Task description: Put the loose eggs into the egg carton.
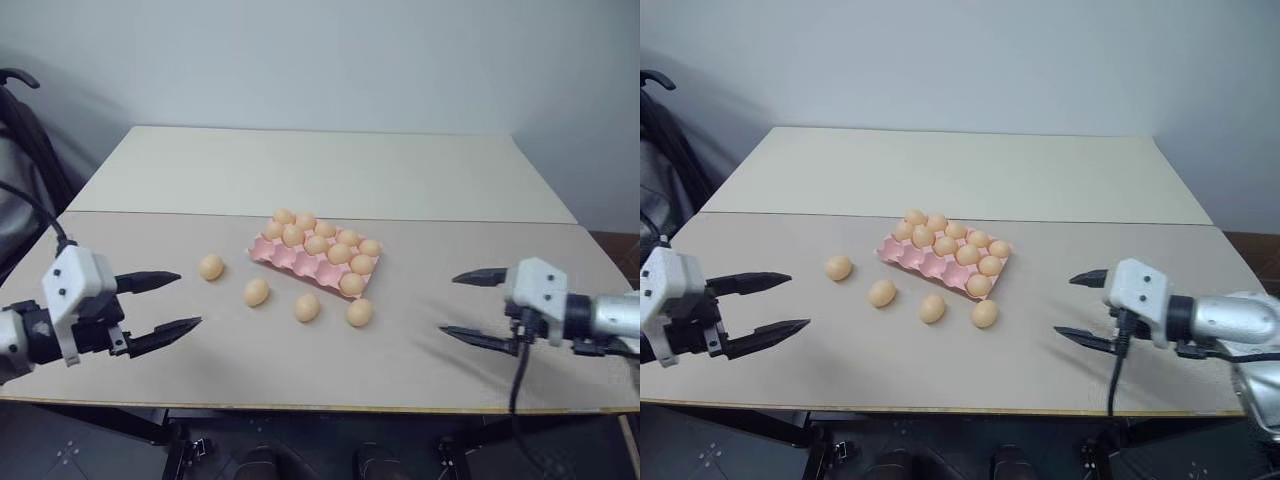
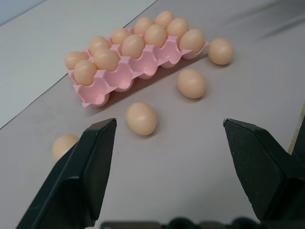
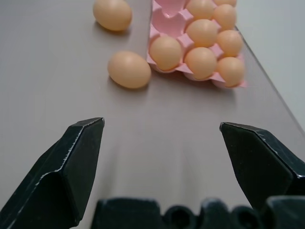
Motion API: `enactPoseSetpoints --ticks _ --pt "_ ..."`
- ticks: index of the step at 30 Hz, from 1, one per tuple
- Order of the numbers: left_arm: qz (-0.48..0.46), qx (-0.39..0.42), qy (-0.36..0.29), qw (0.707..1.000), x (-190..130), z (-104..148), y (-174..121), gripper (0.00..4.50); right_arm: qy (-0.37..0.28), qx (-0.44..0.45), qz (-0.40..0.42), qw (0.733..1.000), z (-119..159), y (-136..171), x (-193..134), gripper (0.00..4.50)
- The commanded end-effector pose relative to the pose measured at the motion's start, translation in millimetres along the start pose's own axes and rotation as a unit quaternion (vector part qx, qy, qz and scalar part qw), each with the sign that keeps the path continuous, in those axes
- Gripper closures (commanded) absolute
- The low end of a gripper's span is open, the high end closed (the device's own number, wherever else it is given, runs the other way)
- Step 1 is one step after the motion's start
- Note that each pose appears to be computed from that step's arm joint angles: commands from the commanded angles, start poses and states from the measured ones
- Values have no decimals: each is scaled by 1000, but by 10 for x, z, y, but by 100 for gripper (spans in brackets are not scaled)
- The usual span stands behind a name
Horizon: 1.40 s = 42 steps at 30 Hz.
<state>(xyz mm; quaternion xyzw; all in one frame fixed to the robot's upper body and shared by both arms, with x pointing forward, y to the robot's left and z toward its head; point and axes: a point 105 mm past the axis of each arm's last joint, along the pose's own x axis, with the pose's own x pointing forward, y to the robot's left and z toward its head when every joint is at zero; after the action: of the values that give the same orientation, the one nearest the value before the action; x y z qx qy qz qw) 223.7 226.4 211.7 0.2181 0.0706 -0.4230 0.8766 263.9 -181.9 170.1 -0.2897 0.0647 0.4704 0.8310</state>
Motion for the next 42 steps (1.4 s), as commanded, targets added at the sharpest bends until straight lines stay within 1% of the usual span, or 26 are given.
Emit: enactPoseSetpoints --ticks 1,4,8,13,15,20,24,33,34,36,39,40,42 --pt "-2 22 -4 1000 13 72 26 62 -14 1 -20 1000 105 46 189 0" --pt "-6 23 -5 1000 27 76 30 62 -16 24 -30 999 102 113 371 0" --pt "-12 24 -6 1000 56 71 36 62 -18 25 -56 998 75 172 612 0" --pt "-18 24 -8 1000 87 70 36 62 -16 36 -82 996 61 153 789 0" --pt "-19 25 -8 999 98 67 37 62 -19 42 -78 996 67 192 868 0" --pt "-20 27 -9 999 108 68 48 62 -20 43 -71 996 58 292 983 0" --pt "-23 26 -7 999 111 59 39 62 2 45 -90 995 -31 284 1091 0" --pt "-24 25 -4 999 107 48 41 62 7 52 -93 994 -82 287 1136 0" --pt "-24 25 -4 999 107 47 42 57 7 52 -96 994 -85 280 1137 35" --pt "-24 25 -2 999 105 44 42 57 7 50 -98 994 -89 276 1136 74" --pt "-24 25 -2 999 105 42 44 57 7 49 -99 994 -94 282 1128 173" --pt "-24 25 -2 999 105 41 45 57 8 48 -101 994 -96 281 1124 188" --pt "-24 25 -1 999 107 37 47 57 8 50 -101 994 -101 286 1112 188"
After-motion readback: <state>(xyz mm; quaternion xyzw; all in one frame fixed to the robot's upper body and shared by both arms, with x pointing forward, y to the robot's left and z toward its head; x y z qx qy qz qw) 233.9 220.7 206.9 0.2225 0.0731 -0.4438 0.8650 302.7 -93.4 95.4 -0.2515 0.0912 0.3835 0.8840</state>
